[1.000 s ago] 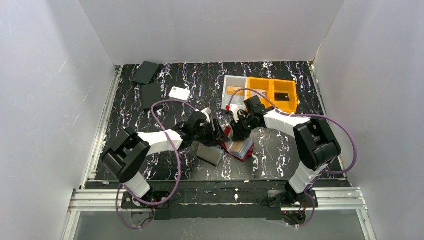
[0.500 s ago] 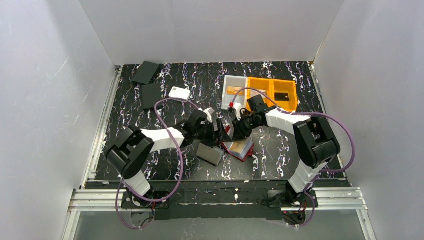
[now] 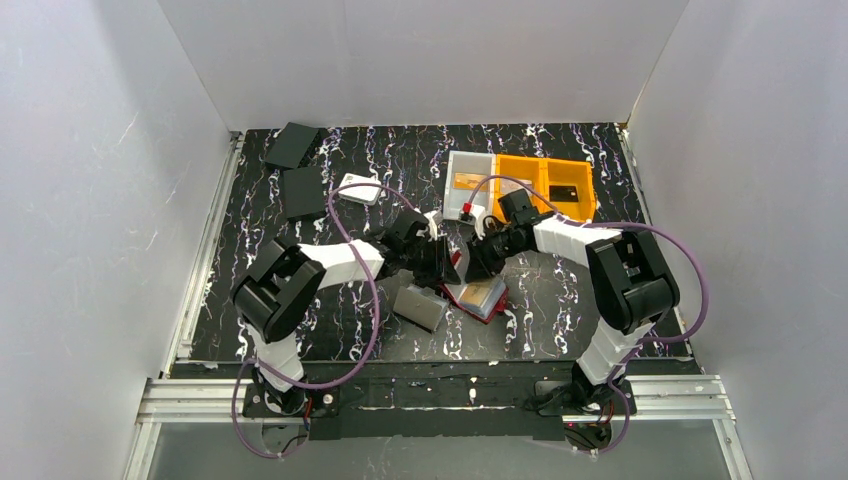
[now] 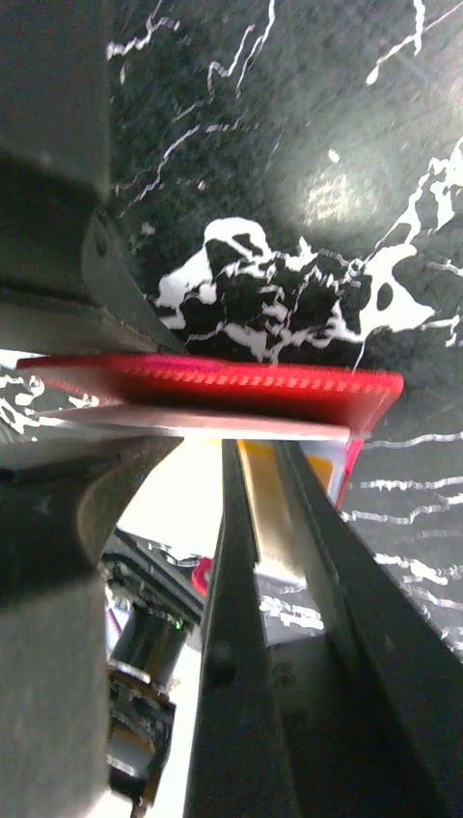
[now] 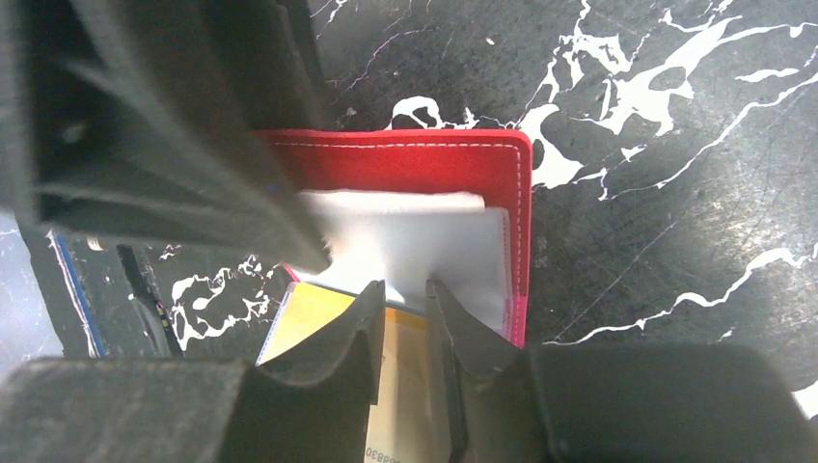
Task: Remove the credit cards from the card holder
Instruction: Open the card holder at the center of the board, then remove the credit card from the card holder.
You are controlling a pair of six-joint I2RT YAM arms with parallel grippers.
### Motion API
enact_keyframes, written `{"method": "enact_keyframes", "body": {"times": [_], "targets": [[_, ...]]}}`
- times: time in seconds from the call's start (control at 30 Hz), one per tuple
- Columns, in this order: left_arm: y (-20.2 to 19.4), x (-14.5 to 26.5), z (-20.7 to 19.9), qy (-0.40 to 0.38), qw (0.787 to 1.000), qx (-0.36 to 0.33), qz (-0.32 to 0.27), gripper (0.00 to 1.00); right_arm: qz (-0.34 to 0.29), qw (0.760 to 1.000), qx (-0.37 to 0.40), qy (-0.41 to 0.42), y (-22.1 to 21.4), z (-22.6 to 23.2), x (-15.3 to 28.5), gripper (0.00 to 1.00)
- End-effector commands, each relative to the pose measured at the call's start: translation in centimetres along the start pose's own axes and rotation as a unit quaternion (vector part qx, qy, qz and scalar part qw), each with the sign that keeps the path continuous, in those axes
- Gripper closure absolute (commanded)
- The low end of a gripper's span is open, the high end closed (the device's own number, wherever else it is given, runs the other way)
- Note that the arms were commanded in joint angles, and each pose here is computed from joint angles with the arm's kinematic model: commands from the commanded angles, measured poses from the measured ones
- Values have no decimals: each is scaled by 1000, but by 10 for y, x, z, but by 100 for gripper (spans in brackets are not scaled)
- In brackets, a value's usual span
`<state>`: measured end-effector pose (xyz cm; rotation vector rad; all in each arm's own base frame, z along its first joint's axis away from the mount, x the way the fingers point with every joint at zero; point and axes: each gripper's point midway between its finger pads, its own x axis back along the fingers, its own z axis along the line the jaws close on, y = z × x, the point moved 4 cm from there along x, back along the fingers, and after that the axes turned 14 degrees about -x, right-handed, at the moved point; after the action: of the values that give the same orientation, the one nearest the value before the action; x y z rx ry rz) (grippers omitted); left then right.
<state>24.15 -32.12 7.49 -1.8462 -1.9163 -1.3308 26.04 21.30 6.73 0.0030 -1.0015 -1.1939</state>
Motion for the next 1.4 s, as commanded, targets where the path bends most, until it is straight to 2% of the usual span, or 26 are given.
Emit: {"method": "enact_keyframes", "body": {"times": [0.0, 0.07, 0.2, 0.23, 0.3, 0.33, 0.4, 0.43, 0.47, 0.53, 0.6, 0.67, 1.0, 1.37], "targets": [[-2, -2, 13, 41, 998, -27, 32, 81, -10, 1000, -3, 13, 6, 2, 9, 69], [2, -1, 12, 41, 998, -34, 24, 99, -20, 1000, 0, 17, 9, 4, 16, 66], [10, 8, 4, 33, 999, -38, 2, 100, -34, 998, 13, 43, 11, 17, 33, 63], [13, 14, 3, 36, 999, -31, -16, 100, -41, 998, 16, 55, 12, 24, 42, 61], [20, 32, -8, 20, 995, 1, -100, 100, -71, 994, 11, 81, 9, 43, 63, 51], [24, 43, -17, 12, 987, 18, -158, 100, -76, 994, -3, 84, 4, 54, 74, 43], [27, 47, -28, 2, 978, 28, -208, 100, -49, 992, -72, 88, 1, 62, 83, 36], [30, 50, -31, -1, 974, 31, -225, 100, -50, 988, -116, 85, 0, 59, 83, 35], [31, 54, -35, -5, 970, 36, -241, 100, -75, 981, -163, 66, -1, 49, 80, 35], [37, 63, -43, -22, 963, 38, -265, 100, -128, 965, -212, 86, -4, 57, 81, 38], [41, 66, -50, -44, 959, 42, -276, 100, -187, 954, -212, 97, -3, 63, 85, 40], [42, 65, -53, -52, 958, 48, -278, 100, -207, 942, -248, 94, -2, 55, 90, 41], [40, 59, -56, -70, 958, 55, -273, 100, -199, 927, -293, 128, 3, 43, 81, 42], [40, 61, -59, -78, 956, 54, -276, 100, -199, 926, -309, 90, -4, 28, 73, 40]]}}
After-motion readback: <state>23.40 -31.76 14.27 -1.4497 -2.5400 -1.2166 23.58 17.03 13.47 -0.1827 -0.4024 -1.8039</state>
